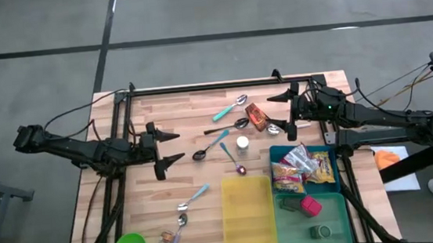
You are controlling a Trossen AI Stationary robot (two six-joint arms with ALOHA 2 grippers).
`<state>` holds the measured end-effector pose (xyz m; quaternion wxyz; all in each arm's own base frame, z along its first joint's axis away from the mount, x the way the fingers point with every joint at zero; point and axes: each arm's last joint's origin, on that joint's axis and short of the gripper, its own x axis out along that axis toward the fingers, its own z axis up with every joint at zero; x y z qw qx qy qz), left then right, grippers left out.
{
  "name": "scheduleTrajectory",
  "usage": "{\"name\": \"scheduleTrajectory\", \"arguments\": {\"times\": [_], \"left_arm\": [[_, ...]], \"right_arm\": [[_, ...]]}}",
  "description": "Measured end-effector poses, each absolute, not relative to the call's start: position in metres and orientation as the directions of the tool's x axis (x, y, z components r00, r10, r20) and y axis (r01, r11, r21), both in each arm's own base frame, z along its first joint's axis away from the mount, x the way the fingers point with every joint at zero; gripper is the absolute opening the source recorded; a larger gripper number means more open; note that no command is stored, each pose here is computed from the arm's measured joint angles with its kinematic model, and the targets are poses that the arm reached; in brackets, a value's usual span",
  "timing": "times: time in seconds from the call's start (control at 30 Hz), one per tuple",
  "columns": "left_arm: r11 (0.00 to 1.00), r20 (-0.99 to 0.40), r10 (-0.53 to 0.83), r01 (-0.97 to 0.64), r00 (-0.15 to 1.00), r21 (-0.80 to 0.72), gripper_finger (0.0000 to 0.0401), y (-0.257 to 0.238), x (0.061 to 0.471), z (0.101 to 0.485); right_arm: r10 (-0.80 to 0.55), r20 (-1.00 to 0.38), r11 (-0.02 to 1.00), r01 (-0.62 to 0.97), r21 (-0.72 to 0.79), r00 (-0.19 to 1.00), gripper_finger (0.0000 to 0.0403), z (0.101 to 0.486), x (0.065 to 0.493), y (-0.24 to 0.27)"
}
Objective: Pick & Place Food Item
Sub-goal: Put the white seasoning bottle into the green bin
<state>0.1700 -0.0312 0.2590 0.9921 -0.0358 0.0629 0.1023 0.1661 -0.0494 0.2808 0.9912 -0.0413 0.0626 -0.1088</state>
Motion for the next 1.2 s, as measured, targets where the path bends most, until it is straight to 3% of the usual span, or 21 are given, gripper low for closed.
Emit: {"name": "scheduleTrajectory", "arguments": {"times": [0.4,1.2], "left_arm": [[0.977,-0.151,0.199,-0.209,0.968,-0.050,0.0335,-0.031,0.170,0.257],[0.976,-0.370,0.216,-0.210,0.903,0.059,0.0335,-0.029,0.163,0.234]], "right_arm": [[-0.221,-0.115,0.973,0.210,-0.095,0.969,0.0345,0.281,0.166,-0.049],[-0.221,-0.113,0.973,0.210,-0.096,0.969,0.0345,0.281,0.166,-0.049]]}}
